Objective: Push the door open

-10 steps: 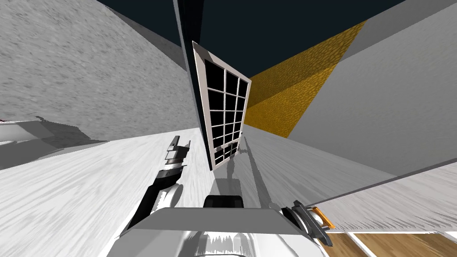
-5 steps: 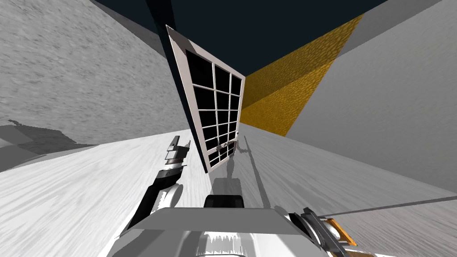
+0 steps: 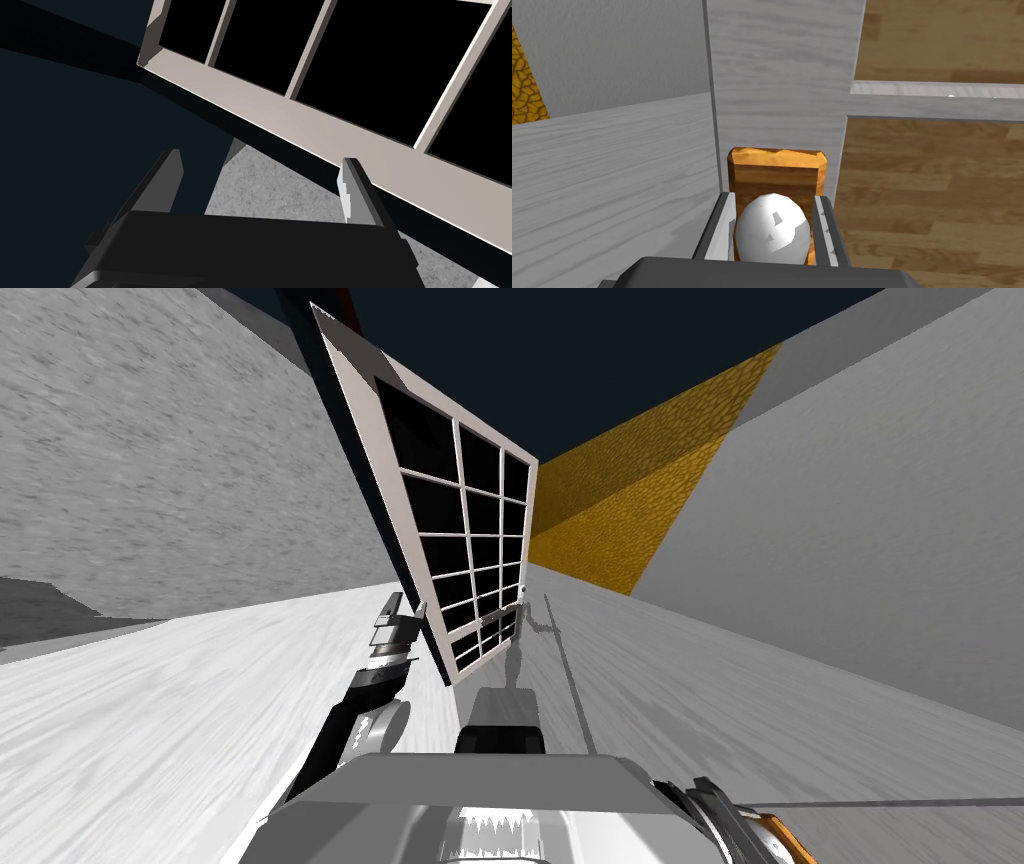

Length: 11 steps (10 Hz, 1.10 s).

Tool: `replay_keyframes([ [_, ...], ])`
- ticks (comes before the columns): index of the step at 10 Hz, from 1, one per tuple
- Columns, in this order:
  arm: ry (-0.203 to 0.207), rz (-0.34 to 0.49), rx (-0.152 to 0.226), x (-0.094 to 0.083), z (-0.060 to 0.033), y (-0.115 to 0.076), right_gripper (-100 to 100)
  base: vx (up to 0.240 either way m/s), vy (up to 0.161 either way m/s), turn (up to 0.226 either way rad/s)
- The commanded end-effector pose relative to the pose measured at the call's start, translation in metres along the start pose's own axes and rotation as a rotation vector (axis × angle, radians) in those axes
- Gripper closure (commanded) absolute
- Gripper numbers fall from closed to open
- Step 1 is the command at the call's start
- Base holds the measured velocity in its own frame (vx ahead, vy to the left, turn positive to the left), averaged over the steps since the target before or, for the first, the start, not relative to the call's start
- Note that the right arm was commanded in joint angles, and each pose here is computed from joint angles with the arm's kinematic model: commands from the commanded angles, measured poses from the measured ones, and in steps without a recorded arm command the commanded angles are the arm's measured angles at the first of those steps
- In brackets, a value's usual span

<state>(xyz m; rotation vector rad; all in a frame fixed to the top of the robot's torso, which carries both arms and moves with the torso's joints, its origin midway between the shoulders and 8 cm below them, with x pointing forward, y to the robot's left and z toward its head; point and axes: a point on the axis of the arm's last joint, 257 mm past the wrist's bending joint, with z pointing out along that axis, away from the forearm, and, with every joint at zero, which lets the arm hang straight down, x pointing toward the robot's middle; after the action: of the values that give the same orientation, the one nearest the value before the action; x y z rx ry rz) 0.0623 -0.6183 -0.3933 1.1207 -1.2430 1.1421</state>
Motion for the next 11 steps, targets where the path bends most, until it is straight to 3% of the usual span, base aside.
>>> replay_keyframes([
  [1, 0.0, 0.0, 0.0, 0.0, 0.0, 0.0, 100, 0.032, -0.049, -0.017],
  [2, 0.021, 0.0, -0.033, 0.008, 0.0143, 0.013, 100, 0.05, -0.092, -0.047],
  [6, 0.032, 0.001, -0.093, 0.014, 0.0275, 0.037, 100, 0.063, -0.182, -0.045],
  [9, 0.018, 0.001, -0.15, 0.009, 0.0271, 0.06, 100, 0.081, -0.202, -0.054],
  [11, -0.008, -0.002, -0.193, -0.001, 0.0183, 0.078, 100, 0.086, -0.191, -0.055],
])
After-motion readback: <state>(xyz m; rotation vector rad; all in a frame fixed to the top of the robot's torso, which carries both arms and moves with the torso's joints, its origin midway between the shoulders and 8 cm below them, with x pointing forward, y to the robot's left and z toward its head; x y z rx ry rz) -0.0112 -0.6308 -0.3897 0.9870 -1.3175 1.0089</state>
